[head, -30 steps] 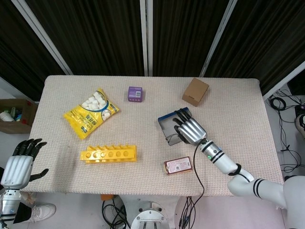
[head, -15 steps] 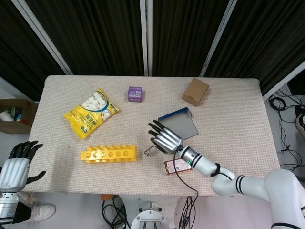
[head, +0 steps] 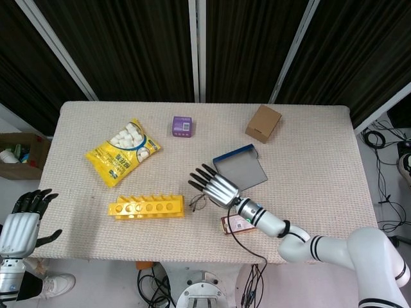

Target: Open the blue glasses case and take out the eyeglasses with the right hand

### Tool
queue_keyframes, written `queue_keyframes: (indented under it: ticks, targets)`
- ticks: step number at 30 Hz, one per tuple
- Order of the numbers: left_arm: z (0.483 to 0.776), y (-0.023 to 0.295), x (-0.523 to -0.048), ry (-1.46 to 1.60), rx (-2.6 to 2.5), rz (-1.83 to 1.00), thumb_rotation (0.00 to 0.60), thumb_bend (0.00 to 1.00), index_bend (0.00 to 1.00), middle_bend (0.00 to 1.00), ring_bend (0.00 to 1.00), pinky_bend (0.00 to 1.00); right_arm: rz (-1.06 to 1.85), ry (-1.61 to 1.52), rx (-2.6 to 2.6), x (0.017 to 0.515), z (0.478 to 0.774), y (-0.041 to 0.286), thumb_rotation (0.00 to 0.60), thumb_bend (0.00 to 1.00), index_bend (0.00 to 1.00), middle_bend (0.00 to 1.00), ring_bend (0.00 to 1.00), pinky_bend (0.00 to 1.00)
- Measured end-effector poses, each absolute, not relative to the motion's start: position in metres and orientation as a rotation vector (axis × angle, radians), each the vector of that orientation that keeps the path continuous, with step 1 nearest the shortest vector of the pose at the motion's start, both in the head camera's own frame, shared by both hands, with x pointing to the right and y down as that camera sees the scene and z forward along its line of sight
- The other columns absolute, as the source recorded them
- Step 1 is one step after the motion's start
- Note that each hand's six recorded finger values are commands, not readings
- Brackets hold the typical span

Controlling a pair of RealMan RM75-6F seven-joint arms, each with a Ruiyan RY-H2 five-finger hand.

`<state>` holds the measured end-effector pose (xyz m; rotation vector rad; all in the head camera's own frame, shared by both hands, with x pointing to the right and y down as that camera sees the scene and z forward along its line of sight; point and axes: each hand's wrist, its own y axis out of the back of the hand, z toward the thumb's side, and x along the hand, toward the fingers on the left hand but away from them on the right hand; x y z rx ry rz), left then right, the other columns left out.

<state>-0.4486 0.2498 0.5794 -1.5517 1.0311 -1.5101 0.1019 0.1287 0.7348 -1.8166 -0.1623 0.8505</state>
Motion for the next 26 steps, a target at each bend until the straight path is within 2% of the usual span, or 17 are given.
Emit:
queue_keyframes:
  ticks: [6, 14, 19, 26]
  targets:
    - [0.578, 0.246, -0.449, 1.035, -1.55, -1.493, 0.6, 0.02, 0.21, 0.16, 0.12, 0.14, 0.896, -0.287, -1.74, 0.138, 0.711, 0.113, 0.6, 0.33, 0.0, 0.01, 0.0, 0.0]
    - [0.579, 0.233, -0.447, 1.042, -1.544, -1.452, 0.6, 0.02, 0.21, 0.16, 0.12, 0.14, 1.111, -0.63, -1.554, 0.266, 0.637, 0.095, 0.6, 0.33, 0.0, 0.02, 0.0, 0.0]
    - [0.58, 0.227, -0.445, 1.042, -1.534, -1.443, 0.6, 0.02, 0.21, 0.16, 0.12, 0.14, 1.277, -0.805, -1.432, 0.36, 0.588, 0.121, 0.6, 0.34, 0.0, 0.02, 0.0, 0.0]
    - [0.58, 0.224, -0.442, 1.041, -1.531, -1.44, 0.6, 0.02, 0.21, 0.16, 0.12, 0.14, 1.37, -0.993, -1.512, 0.421, 0.568, 0.172, 0.6, 0.37, 0.0, 0.01, 0.0, 0.0]
